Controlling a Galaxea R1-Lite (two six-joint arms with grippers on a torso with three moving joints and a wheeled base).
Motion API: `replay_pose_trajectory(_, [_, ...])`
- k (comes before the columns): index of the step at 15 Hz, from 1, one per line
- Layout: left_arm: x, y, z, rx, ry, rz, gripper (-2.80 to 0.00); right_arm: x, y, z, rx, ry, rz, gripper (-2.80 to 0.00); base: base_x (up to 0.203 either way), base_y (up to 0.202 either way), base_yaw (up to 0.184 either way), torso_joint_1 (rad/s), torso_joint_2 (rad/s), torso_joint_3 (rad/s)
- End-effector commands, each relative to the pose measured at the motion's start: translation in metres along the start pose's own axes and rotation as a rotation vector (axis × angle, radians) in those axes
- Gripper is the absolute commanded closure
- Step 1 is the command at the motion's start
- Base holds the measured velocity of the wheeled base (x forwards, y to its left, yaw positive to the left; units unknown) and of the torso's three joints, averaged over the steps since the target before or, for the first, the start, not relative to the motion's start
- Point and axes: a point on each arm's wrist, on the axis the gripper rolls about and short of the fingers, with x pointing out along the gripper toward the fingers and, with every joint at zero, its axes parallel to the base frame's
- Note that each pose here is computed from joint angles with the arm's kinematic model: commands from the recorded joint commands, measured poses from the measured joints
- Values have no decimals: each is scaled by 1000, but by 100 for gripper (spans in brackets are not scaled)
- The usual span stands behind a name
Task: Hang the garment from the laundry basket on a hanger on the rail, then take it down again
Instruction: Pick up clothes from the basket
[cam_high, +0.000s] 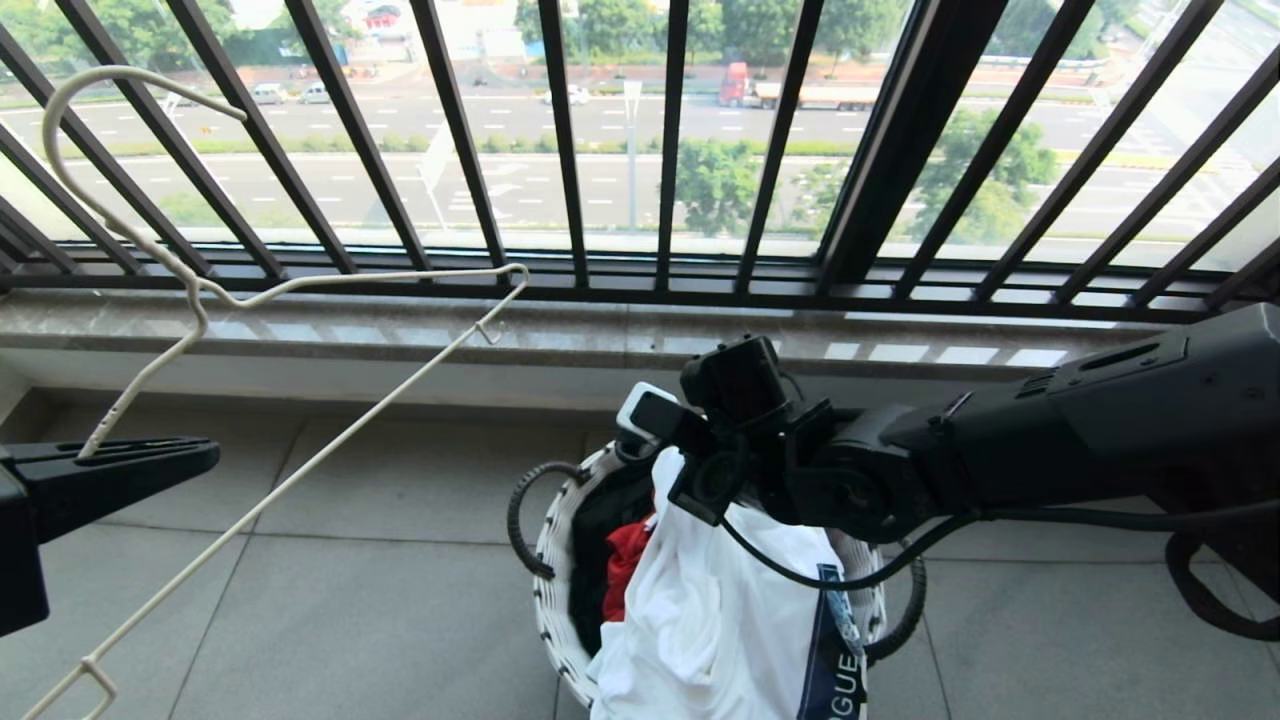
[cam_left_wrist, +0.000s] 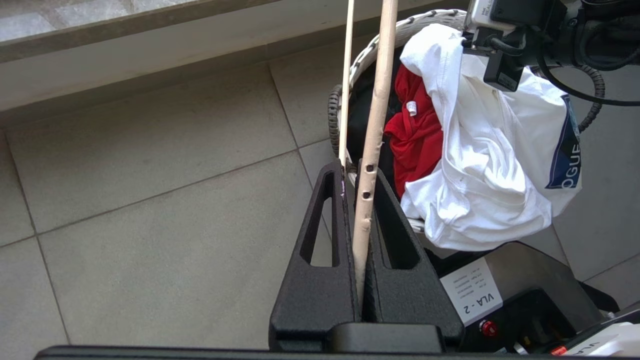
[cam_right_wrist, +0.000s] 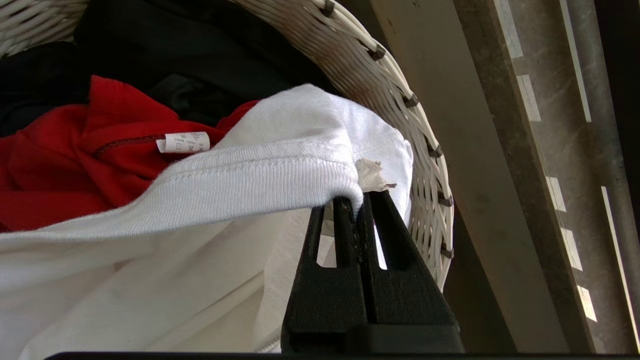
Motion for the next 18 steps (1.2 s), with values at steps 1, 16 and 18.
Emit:
replay_pose_trajectory(1, [-6,-2,0,8,-18,0,0,-26,-11,6,31,-45,-16,0,0,0,0,0,0,0])
replay_pose_trajectory(16, [-10,-4,2,14,-36,-6,0,-130,-51,20,261,-239,-76,0,0,0,0,0,0,0])
replay_pose_trajectory(18, [-10,-4,1,14,-32,-8,0,-131,-49,16,259,-232,-69,0,0,0,0,0,0,0])
